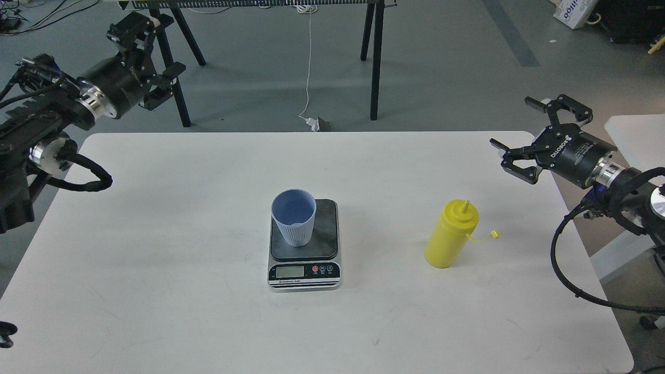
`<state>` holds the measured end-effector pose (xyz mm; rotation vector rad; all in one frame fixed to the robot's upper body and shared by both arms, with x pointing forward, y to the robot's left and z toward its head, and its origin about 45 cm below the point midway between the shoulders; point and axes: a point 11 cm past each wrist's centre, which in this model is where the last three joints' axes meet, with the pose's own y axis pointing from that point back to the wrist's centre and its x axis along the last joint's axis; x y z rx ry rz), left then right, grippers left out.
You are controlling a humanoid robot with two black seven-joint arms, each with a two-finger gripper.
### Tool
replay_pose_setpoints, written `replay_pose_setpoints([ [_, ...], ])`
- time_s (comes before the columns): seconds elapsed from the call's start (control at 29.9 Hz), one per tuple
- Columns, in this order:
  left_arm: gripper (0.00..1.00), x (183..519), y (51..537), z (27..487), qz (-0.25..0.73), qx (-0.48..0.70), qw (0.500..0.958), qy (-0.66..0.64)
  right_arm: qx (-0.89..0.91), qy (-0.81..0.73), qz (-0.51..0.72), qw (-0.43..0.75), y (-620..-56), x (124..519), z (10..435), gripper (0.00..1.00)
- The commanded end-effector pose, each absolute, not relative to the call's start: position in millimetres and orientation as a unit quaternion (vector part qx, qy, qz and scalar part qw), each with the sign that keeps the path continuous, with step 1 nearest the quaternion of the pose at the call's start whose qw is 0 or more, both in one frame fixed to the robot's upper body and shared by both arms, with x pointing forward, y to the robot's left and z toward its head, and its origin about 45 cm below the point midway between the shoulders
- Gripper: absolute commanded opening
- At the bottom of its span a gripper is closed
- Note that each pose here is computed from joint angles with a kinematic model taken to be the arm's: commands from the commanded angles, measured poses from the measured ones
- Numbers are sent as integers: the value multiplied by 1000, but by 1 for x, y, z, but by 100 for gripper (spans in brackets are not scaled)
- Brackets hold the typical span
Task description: Pour seasoning into cup on scale with both arms
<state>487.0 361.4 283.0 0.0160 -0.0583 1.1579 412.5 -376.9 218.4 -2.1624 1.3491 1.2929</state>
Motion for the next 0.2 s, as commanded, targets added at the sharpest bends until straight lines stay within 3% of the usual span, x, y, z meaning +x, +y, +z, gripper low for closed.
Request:
replay_pose_setpoints([
  [0.0,99,487,365,282,555,1,832,-24,-747,470,447,143,-379,413,219,97],
  [0.17,99,488,363,281,554,-1,832,-23,-747,471,447,145,-379,416,220,97],
])
